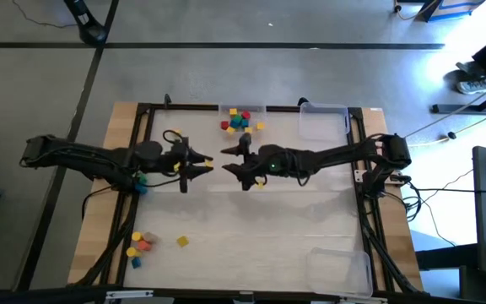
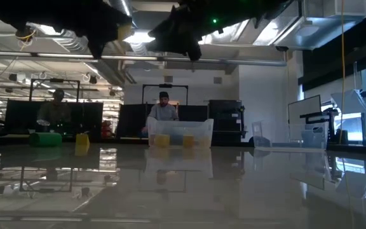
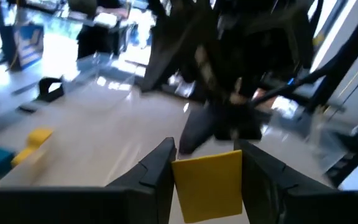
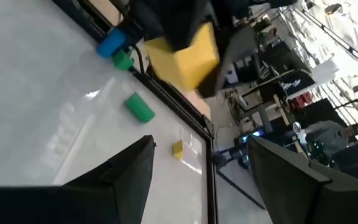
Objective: Sort blocks by size
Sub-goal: Put the triangle yellow block into the top right transparent bin
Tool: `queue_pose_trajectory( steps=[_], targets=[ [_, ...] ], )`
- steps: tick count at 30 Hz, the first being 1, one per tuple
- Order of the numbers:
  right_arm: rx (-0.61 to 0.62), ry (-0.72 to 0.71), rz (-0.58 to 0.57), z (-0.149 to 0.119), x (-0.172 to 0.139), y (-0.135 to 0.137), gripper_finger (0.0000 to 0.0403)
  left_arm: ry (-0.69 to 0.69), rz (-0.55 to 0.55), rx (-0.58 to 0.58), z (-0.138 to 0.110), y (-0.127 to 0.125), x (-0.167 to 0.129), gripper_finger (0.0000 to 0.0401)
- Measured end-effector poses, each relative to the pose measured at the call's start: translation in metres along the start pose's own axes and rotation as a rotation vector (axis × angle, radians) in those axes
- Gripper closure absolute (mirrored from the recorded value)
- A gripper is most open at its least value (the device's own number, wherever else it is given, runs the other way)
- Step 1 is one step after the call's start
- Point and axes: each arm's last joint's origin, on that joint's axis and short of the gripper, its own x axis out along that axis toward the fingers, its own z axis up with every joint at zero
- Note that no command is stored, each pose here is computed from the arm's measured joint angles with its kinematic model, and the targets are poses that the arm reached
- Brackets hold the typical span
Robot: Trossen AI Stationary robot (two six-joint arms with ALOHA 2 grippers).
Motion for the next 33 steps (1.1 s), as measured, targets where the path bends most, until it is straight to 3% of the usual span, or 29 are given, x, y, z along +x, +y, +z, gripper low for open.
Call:
queue_pose_trajectory(
  steps=[7, 14, 33],
  targets=[
    [-0.009, -0.158, 0.034, 0.009, 0.001, 0.002, 0.0149, -0.084, -0.1, -0.023, 0.01, -0.005, -0.001, 0.0272],
    [-0.068, -0.309, -0.052, 0.014, 0.01, 0.003, 0.0149, -0.106, -0.133, -0.03, 0.012, -0.006, 0.0, 0.0271],
    [-0.122, -0.357, -0.088, 0.028, 0.035, -0.003, 0.0162, -0.135, -0.148, -0.044, 0.015, -0.008, -0.001, 0.0269]
  ],
)
